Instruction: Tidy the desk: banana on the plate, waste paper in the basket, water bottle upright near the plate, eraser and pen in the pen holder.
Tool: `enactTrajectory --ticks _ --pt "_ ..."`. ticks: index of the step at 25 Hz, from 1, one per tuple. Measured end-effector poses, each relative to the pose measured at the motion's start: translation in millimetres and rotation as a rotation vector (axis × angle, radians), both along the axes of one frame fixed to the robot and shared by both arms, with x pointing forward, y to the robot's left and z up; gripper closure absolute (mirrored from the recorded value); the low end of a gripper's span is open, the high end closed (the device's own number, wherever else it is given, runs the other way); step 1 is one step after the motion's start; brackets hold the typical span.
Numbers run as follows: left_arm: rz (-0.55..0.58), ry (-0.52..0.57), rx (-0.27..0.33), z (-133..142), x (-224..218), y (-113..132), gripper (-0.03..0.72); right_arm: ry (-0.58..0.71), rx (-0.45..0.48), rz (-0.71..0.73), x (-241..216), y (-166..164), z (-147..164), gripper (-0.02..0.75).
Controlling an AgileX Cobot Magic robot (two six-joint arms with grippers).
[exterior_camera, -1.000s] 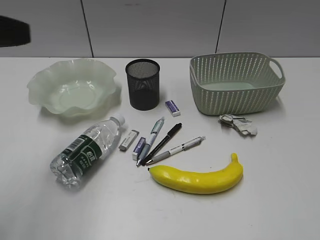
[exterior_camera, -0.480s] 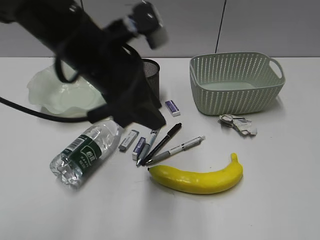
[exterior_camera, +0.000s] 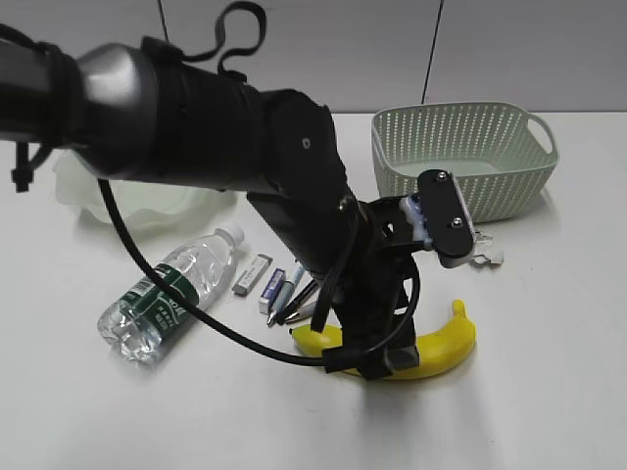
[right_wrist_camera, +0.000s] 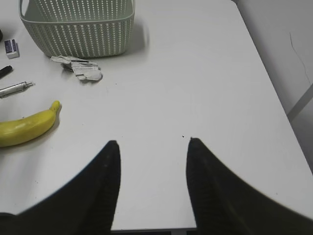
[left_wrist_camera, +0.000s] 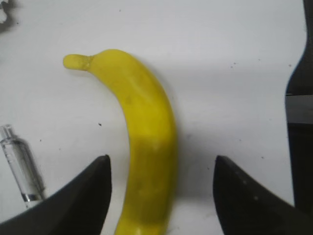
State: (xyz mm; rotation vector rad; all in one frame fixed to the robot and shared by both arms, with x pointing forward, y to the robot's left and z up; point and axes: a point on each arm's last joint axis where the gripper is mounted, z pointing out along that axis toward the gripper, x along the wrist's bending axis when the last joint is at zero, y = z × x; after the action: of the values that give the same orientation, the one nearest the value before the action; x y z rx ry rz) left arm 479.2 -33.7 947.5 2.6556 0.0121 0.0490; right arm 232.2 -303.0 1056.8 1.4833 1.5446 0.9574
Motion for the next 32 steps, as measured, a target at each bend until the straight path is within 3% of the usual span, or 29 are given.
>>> enactTrajectory --ticks 12,14,16,18,21,26,29,32 --pt "0.025 0.014 0.048 -55.2 9.1 -13.3 0.204 0.0 0.001 -0.001 0.0 0.0 0.0 0.376" --pt "0.025 0.02 0.057 -60.8 9.4 -13.6 0.249 0.0 0.001 -0.001 0.0 0.0 0.0 0.376" --pt "0.025 0.015 0.051 -59.0 10.5 -15.1 0.356 0.0 0.0 0.0 0.0 0.0 0.0 0.376" --pt "0.029 0.008 0.03 -52.4 12.7 -18.6 0.362 0.0 0.0 0.0 0.0 0.0 0.0 0.376" --pt "0.047 0.018 -0.038 -29.5 15.8 -27.8 0.362 0.0 0.0 0.0 0.0 0.0 0.0 0.377" --pt "0.05 0.023 -0.188 42.8 15.5 -38.6 0.362 0.0 0.0 0.0 0.0 0.0 0.0 0.377" --pt "0.093 -0.023 -0.235 91.2 16.5 -26.6 0.362 0.0 0.0 0.0 0.0 0.0 0.0 0.377" --pt "0.189 -0.124 -0.241 133.9 29.8 6.9 0.363 0.0 0.0 0.0 0.0 0.0 0.0 0.376"
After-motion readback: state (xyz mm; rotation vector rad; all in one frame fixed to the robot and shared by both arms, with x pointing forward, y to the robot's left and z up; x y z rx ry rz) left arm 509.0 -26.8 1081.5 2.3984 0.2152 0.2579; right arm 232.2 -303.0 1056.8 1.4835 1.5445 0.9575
